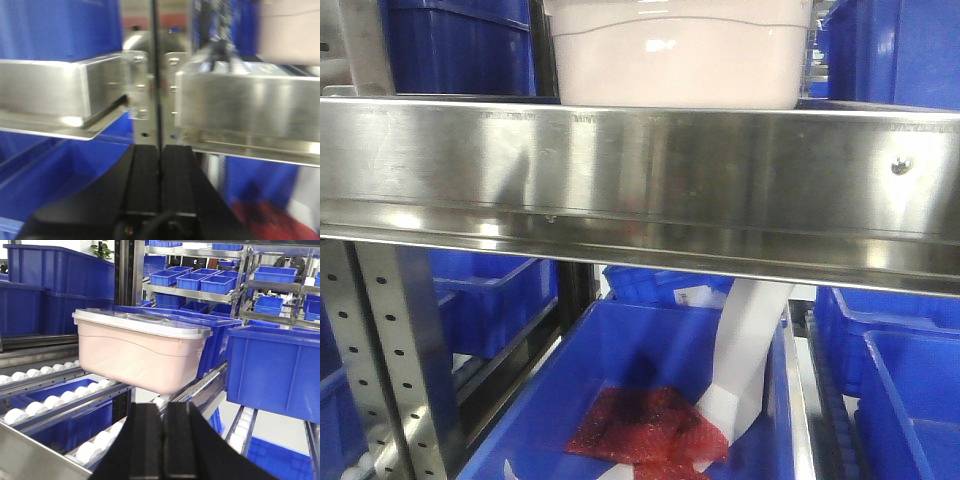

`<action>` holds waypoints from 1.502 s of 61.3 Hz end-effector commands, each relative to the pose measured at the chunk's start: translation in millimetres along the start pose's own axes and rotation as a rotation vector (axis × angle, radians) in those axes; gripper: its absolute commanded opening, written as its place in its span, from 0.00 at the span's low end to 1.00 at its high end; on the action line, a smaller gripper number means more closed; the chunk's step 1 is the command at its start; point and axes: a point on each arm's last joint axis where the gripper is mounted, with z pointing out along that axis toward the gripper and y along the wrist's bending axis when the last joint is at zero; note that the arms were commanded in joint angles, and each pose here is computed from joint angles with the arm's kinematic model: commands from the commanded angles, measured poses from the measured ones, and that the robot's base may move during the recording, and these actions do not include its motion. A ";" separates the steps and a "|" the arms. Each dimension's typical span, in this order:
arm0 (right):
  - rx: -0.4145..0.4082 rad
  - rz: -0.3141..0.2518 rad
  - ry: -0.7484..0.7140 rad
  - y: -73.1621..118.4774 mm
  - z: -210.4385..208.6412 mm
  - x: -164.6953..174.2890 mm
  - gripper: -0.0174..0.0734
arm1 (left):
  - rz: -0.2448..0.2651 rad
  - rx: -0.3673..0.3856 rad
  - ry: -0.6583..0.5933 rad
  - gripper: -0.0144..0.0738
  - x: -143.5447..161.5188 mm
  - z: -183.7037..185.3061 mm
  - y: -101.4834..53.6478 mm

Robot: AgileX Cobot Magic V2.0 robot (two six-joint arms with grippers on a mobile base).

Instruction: Grab white bin and place on right shelf

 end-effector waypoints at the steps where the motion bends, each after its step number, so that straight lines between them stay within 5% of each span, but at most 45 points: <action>1: 0.033 0.009 -0.051 -3.1 -0.1 -10.9 0.27 | -0.023 -0.064 -0.181 0.03 -4.2 -1.6 5.0; 71: 0.039 0.011 -0.051 -3.9 0.7 -10.6 0.27 | -0.023 -0.050 -0.133 0.03 -1.8 -0.8 3.7; 92: 0.233 0.032 0.063 -22.1 0.7 7.3 0.27 | -0.023 -0.050 -0.133 0.03 -1.8 -0.8 3.7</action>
